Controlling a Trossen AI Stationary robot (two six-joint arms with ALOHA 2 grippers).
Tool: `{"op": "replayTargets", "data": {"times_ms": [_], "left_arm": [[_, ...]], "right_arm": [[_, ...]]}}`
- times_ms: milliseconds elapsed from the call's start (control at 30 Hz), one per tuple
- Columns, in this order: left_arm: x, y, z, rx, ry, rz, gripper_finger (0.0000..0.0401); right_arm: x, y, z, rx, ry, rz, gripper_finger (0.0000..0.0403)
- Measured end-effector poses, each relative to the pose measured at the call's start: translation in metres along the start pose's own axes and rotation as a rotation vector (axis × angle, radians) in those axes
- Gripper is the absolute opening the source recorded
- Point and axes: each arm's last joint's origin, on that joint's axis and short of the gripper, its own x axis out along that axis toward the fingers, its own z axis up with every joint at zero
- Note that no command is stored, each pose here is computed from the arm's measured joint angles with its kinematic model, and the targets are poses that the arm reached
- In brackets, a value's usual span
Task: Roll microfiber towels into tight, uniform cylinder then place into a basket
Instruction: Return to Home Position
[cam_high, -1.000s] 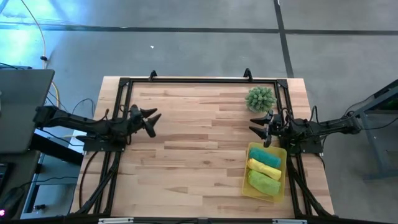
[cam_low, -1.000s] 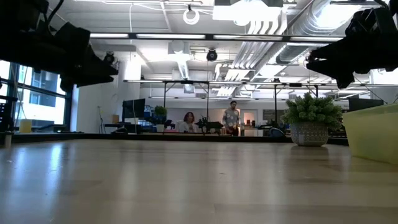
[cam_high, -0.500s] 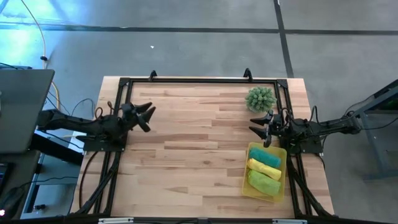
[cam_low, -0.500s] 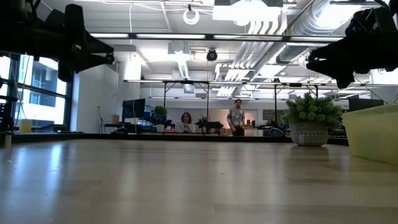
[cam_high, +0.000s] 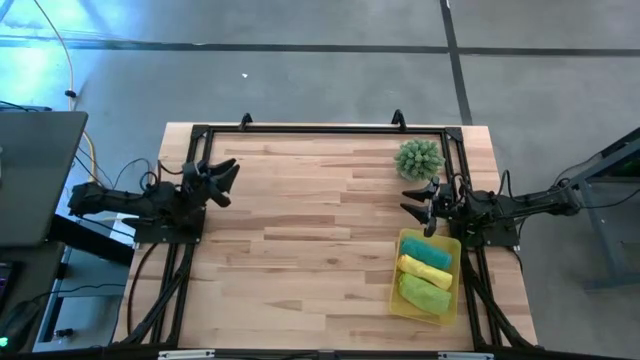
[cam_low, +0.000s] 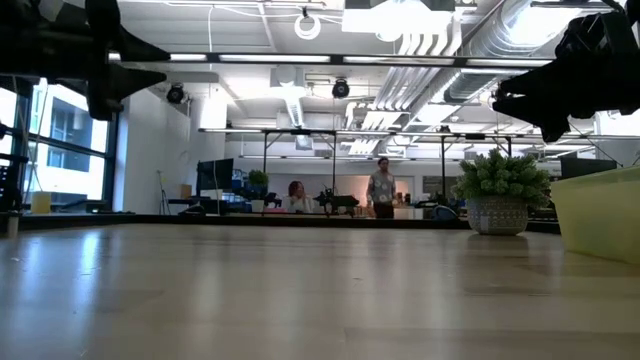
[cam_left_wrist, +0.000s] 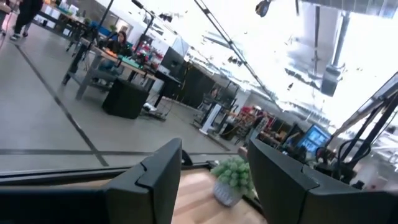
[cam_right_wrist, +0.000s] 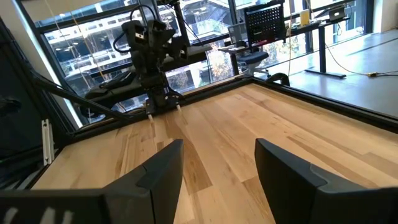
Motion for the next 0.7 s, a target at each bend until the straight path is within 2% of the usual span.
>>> {"op": "replayTargets", "data": {"times_ms": [233, 700], "left_arm": [[-0.0041, 0.0057, -0.0049, 0.057, 0.054, 0.015, 0.0175], [-0.0053, 0.0078, -0.0076, 0.082, 0.078, 0.022, 0.0175]], "right_arm": [[0.0000, 0.0000, 0.0000, 0.000, 0.000, 0.000, 0.0190], [0.0000, 0.0000, 0.0000, 0.000, 0.000, 0.000, 0.0190]]}}
